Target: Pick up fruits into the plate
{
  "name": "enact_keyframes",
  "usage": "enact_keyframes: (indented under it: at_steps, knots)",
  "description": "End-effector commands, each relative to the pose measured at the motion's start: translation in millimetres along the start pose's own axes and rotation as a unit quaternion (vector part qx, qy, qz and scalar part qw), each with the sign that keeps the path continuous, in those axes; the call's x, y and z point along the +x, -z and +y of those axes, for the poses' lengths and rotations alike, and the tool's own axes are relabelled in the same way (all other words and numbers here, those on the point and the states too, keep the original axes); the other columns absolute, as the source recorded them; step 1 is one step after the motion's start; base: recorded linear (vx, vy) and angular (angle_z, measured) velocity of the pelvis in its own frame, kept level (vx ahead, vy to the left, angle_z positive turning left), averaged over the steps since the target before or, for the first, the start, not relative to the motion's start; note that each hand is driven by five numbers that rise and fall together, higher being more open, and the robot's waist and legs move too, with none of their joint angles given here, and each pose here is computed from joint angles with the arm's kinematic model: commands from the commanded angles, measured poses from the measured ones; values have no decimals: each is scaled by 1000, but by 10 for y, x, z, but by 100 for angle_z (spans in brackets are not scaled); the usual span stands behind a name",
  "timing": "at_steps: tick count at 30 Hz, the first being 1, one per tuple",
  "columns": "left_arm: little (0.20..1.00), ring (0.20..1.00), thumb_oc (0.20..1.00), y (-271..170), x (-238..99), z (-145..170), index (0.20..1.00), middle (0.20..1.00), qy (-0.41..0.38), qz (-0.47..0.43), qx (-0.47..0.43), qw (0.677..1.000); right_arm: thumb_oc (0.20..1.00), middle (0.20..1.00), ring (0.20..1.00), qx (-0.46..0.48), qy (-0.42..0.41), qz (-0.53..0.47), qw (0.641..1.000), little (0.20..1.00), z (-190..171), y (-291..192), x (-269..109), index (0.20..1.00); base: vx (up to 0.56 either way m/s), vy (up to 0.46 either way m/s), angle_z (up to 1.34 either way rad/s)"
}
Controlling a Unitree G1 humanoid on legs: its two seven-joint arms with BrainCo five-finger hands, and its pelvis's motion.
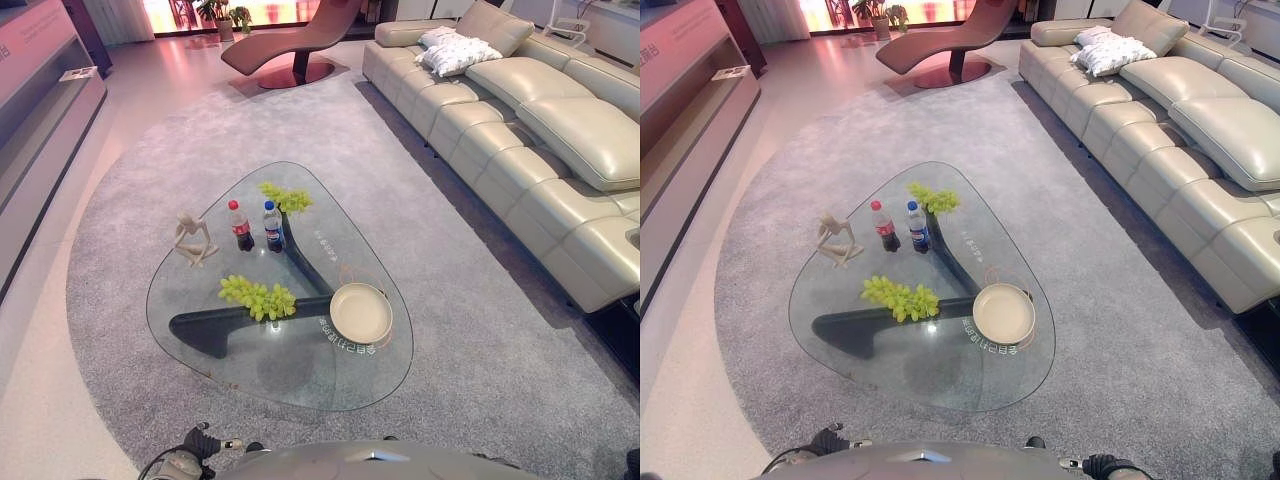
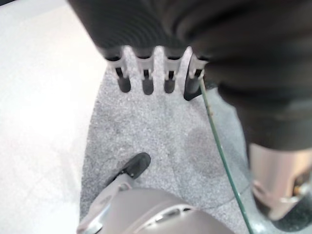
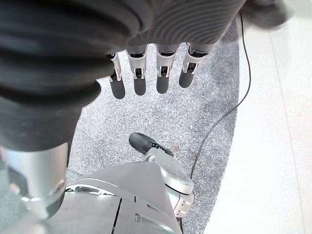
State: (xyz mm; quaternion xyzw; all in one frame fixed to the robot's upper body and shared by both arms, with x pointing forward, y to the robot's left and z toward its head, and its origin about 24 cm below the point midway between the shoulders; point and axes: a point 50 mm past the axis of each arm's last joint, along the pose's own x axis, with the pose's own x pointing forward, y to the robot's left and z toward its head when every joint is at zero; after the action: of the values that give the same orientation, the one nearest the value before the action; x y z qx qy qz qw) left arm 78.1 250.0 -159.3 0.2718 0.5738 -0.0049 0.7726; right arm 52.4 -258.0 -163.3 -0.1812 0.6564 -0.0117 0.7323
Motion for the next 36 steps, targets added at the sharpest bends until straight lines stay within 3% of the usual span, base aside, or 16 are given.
enact_keyframes:
  at_steps: [1, 24, 31, 36]
  knots:
    - [1000, 1000, 1000, -127, 46, 203, 1000, 1000, -28, -4, -14, 1000, 1000, 1000, 1000, -2, 10, -2, 1000, 1000, -90, -185, 6, 1000, 0, 0, 0]
    - [1000, 1000, 1000, -202, 46, 283, 1000, 1000, -64, -33, -13, 997, 1000, 1000, 1000, -4, 10, 4, 1000, 1000, -85, -147, 6, 1000, 0, 0, 0]
    - [1000, 1000, 1000, -449, 34, 459, 1000, 1000, -115, -110, 103, 982, 1000, 1000, 1000, -11, 19, -1, 1000, 1000, -208, -190, -1, 1000, -2, 11, -4]
    - [1000, 1000, 1000, -899, -46, 933, 1000, 1000, -214, -188, 188, 940, 1000, 1000, 1000, -13, 40, -10, 999, 1000, -472, -324, -33, 1000, -43, 62, -8]
